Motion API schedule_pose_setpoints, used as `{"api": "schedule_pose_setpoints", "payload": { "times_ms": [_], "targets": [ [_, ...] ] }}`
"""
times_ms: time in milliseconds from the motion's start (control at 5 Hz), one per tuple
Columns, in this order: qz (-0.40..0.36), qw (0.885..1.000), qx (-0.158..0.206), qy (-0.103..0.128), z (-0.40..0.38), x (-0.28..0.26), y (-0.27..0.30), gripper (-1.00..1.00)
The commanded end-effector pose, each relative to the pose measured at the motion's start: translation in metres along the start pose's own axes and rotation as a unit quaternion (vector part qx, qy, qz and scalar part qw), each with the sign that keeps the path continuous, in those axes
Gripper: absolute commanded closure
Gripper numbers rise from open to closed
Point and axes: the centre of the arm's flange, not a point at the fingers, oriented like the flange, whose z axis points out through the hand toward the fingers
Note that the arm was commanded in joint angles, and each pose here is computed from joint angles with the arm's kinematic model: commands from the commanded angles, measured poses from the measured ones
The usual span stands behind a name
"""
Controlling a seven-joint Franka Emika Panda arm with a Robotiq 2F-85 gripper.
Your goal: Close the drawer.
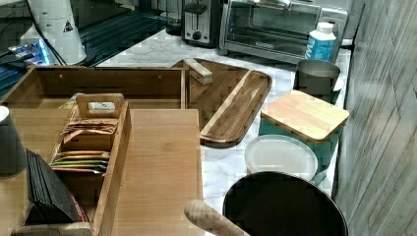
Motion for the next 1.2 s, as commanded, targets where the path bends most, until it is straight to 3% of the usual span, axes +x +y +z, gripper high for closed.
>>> {"api": "schedule_pose_setpoints", "payload": {
  "times_ms": [200,400,600,800,1200],
  "targets": [
    [-0.012,0.999,-0.024,-0.017,0.025,0.002,0.0,0.91],
    [0.048,0.999,0.008,-0.019,0.024,0.028,0.024,0.97],
    [-0.022,0.999,0.031,-0.009,-0.015,-0.016,-0.015,0.87],
    [-0.017,0.999,0.017,-0.024,0.003,-0.007,-0.014,0.94],
    [-0.063,0.998,0.014,-0.017,-0.024,-0.034,-0.025,1.0]
  ]
}}
